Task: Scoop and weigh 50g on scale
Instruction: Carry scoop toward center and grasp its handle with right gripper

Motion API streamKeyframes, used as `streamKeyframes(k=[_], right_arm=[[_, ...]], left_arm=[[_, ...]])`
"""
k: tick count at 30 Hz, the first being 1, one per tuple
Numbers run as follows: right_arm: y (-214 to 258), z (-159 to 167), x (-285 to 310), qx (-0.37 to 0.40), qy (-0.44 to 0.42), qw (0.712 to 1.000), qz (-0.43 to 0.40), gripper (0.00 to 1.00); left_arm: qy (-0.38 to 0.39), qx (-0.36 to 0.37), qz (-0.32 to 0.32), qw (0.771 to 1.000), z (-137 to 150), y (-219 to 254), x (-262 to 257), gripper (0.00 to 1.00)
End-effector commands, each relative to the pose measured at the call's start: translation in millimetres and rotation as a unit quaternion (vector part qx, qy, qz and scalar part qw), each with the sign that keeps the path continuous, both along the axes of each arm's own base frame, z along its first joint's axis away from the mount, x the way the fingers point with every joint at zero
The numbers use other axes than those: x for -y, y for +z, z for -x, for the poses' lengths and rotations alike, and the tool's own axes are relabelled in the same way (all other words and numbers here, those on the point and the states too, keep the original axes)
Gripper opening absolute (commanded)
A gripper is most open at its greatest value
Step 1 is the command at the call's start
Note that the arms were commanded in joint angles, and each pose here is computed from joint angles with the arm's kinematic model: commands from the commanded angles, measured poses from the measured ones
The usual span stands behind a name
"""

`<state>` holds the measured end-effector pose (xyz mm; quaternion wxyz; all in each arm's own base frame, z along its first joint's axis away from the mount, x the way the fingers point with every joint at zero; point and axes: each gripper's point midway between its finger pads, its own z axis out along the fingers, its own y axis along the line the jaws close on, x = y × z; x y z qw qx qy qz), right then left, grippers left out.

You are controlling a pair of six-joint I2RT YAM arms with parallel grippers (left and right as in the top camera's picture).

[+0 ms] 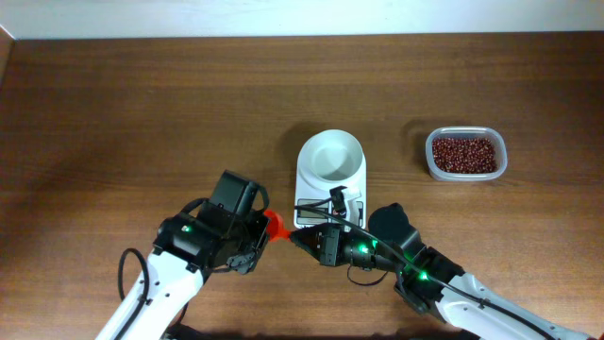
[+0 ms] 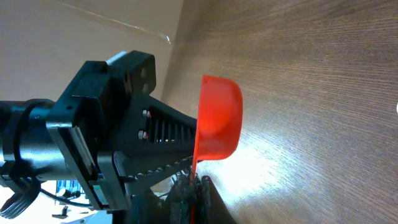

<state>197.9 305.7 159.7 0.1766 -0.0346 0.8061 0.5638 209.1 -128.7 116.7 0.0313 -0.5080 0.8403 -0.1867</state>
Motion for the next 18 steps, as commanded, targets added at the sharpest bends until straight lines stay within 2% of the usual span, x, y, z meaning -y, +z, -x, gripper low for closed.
streamKeyframes(k=[1,6,7,11,18], right_arm=[[10.4,18.2,-8.9,0.002,0.054,0.998,-0.018,0.04],[10.5,18.6,-9.0,0.001,0.055,0.998,-0.019,0.05],[10.7,19.4,-9.2,0.001,0.057,0.998,-0.019,0.1],[11.7,22.3,-9.9,-0.001,0.066,0.998,-0.022,0.11],[11.8,22.3,-9.9,-0.004,0.065,0.998,-0.023,0.04]], left_arm=[[-0.025,0.034,-0.023,0.999,-10.4,3.4,-3.4,0.0],[-0.024,0.034,-0.023,0.999,-10.4,3.4,-3.5,0.0],[-0.024,0.034,-0.023,0.999,-10.4,3.4,-3.5,0.0],[-0.018,0.035,-0.027,0.999,-11.2,3.2,-5.1,0.0],[-0.019,0.035,-0.027,0.999,-11.0,2.9,-5.3,0.0]])
